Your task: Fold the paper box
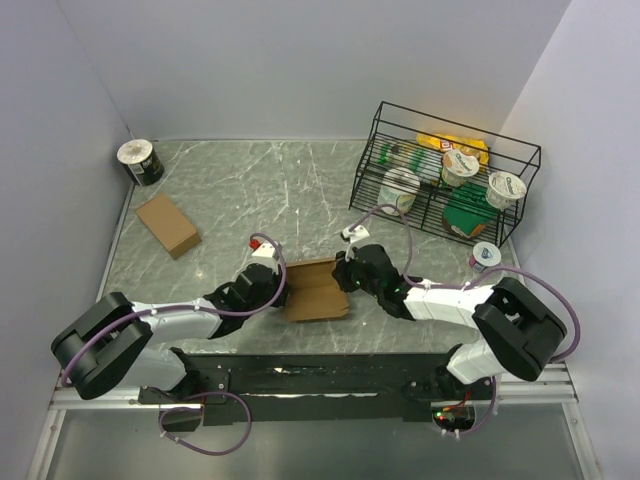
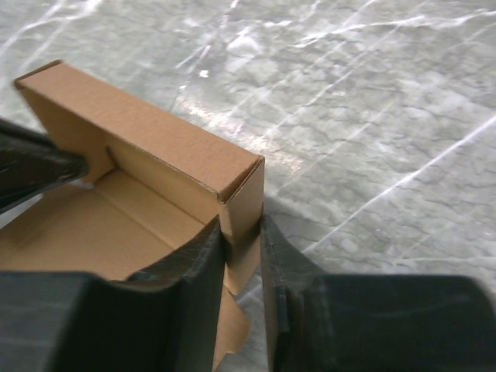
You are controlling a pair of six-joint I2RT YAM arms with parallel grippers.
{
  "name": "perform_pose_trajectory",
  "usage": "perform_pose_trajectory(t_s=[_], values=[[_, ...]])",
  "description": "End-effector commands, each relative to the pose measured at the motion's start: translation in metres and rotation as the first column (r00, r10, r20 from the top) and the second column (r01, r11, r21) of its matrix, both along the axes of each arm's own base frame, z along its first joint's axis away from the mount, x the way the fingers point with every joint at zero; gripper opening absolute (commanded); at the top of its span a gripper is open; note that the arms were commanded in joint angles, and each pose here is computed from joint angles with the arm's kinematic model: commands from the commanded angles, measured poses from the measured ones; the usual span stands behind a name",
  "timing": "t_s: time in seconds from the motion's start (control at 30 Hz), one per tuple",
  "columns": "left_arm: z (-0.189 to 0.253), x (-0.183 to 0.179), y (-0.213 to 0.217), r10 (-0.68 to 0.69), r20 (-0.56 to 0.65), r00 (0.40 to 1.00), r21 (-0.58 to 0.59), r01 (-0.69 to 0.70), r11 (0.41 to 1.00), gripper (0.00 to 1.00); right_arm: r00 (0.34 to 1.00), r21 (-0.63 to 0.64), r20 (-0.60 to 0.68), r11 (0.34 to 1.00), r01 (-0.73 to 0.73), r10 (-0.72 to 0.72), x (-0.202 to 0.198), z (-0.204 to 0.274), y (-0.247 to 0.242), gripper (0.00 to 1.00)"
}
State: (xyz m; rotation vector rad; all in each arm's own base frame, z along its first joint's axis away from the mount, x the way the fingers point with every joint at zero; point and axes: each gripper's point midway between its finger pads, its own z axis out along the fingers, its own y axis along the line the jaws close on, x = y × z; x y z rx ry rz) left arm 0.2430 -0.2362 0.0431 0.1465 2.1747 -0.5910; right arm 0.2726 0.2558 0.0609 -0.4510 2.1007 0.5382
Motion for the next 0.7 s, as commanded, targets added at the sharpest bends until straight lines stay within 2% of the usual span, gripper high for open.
perform_pose_trajectory(t_s=[0.0, 0.4, 0.67], values=[[0.014, 0.005, -0.011, 0.004, 0.025, 1.0, -0.03, -0.003, 1.0, 0.01, 0.991, -0.064, 0.05, 0.99, 0.125, -0.122, 0.017, 0.005, -0.005, 0.2], [0.016, 0.006, -0.003, 0.043, 0.029, 0.999, -0.026, -0.043, 0.999, 0.01, 0.963, -0.206, 0.103, 0.942, 0.264, -0.247, 0.023, -0.006, -0.024, 0.0], [0.02, 0.012, 0.004, 0.093, 0.04, 0.995, -0.007, -0.093, 0.996, 0.01, 0.942, -0.265, 0.112, 0.904, 0.334, -0.315, 0.021, -0.013, -0.044, 0.0]])
